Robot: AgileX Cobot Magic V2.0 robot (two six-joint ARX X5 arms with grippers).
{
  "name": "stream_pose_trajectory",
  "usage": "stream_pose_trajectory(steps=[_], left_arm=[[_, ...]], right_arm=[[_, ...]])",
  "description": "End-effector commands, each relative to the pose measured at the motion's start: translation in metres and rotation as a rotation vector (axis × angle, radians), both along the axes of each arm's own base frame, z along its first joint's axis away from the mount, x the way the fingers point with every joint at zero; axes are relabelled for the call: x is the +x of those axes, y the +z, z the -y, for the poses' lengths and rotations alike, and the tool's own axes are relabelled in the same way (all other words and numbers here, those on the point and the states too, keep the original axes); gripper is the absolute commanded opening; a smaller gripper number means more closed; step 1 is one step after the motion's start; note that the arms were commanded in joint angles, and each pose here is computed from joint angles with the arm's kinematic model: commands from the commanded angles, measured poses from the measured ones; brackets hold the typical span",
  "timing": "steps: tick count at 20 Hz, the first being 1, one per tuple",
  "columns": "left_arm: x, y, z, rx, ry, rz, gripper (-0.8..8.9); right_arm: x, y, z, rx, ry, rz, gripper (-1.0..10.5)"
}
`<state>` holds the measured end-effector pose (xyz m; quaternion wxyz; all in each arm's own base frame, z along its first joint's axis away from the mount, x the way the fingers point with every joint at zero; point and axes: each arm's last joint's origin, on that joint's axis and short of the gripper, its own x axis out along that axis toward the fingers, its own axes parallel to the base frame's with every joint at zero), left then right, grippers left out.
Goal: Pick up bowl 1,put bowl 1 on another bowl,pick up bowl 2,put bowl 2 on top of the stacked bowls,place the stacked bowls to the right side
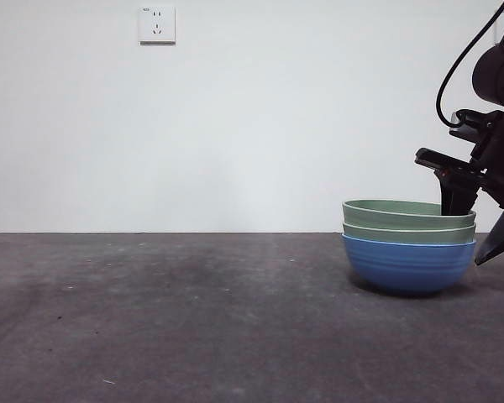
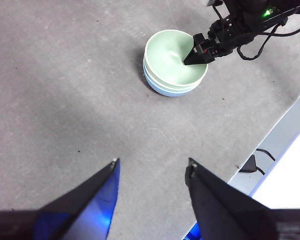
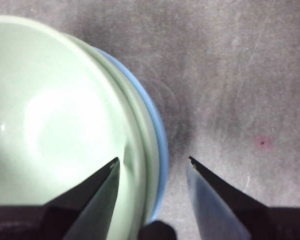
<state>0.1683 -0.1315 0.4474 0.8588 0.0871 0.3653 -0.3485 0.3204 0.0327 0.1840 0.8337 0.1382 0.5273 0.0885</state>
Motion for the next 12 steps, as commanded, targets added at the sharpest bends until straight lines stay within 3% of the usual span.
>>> stream_pose_trajectory(steps=[1, 8, 12], left_arm=[[-0.001, 0.000, 0.000, 0.005, -0.010, 0.009, 2.25], [-0.001, 0.000, 0.000, 0.009, -0.016, 0.014, 2.24], [-0.001, 0.000, 0.000, 0.013, -0.023, 0.018, 2.23]], right_arm=[[-0.003, 0.007, 0.000, -0.007, 0.024, 0.035, 2.2], [-0.051, 0.078, 0.004, -0.014, 0.044, 0.170, 2.2], [-0.104, 0.108, 0.006, -0.044, 0.105, 0.133, 2.2]])
